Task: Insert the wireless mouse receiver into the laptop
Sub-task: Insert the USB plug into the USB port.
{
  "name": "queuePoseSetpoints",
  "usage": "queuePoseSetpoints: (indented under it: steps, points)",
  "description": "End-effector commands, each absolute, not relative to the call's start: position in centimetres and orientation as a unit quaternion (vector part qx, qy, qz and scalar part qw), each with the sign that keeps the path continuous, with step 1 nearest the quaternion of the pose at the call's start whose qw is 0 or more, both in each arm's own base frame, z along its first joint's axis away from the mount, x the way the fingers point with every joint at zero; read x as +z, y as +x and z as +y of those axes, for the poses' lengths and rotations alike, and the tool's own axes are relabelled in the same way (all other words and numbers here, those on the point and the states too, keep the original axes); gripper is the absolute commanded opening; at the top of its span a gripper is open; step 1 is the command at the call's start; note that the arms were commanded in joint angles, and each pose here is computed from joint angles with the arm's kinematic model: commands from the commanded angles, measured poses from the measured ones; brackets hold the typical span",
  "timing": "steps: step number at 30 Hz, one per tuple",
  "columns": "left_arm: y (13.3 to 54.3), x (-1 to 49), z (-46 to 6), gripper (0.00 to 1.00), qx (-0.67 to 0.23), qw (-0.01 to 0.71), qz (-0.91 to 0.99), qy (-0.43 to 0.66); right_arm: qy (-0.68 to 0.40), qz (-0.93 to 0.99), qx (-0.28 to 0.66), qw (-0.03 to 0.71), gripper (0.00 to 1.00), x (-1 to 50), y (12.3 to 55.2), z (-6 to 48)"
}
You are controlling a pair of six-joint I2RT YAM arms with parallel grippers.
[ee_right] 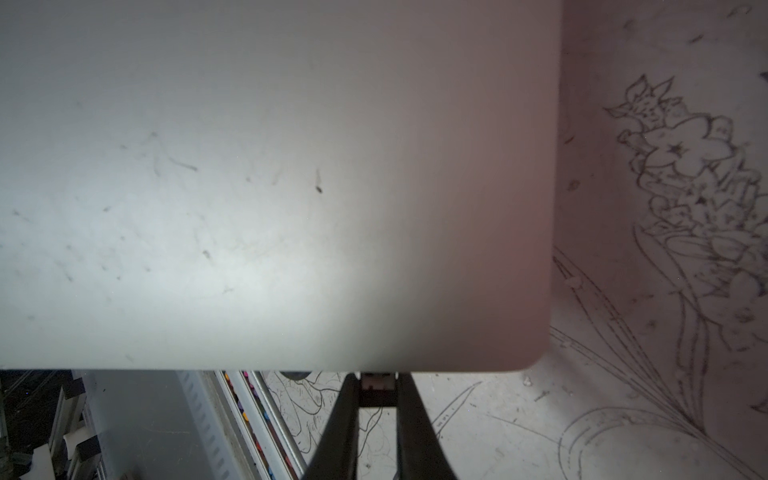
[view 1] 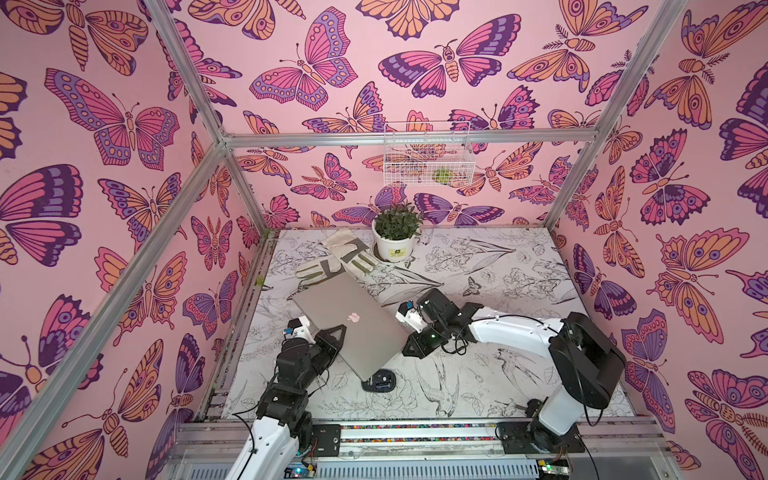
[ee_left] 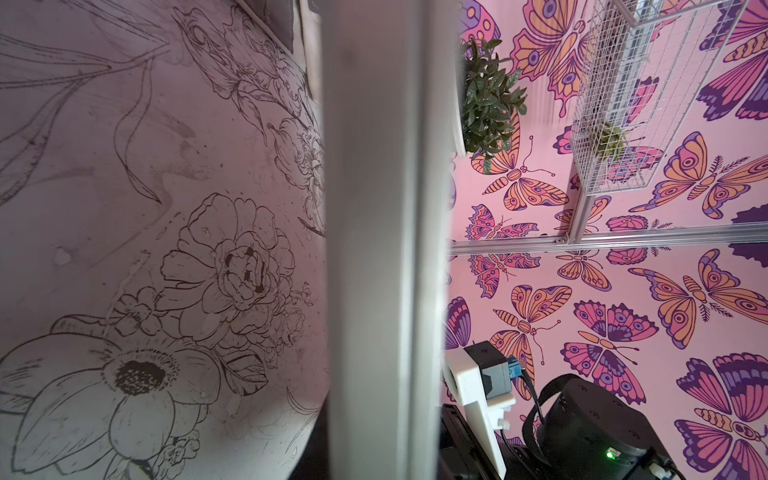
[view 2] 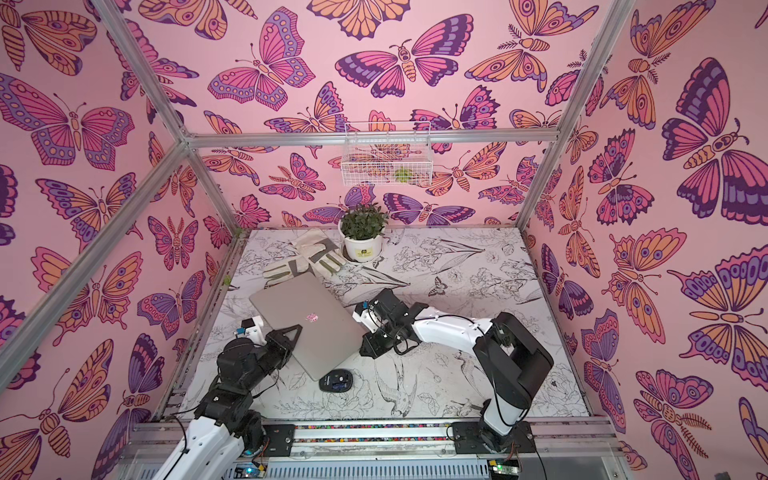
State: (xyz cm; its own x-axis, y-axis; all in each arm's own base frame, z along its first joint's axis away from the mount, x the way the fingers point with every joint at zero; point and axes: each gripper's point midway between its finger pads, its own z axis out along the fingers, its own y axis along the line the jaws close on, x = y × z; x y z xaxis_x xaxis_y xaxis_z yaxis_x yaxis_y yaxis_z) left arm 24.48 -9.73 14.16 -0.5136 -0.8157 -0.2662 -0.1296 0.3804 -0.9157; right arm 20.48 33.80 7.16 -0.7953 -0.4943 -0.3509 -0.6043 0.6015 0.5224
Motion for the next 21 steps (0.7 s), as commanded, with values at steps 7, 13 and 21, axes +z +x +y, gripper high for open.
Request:
queuePoseSetpoints:
  steps: [7, 13, 21]
  points:
    - [24.6, 21.2, -10.5, 0.0, -0.493, 0.452, 0.706, -0.234, -0.305, 0.89, 0.312, 0.136, 0.01, 9.4, 22.6, 33.8]
    - [24.6, 21.4, -10.9, 0.0, -0.495, 0.445, 0.711, -0.226, -0.299, 0.892, 0.304, 0.149, 0.01, 9.6, 23.4, 34.0]
    - [24.4, 21.0, -11.6, 0.0, -0.502, 0.427, 0.721, -0.216, -0.294, 0.893, 0.295, 0.169, 0.01, 9.8, 24.5, 34.2]
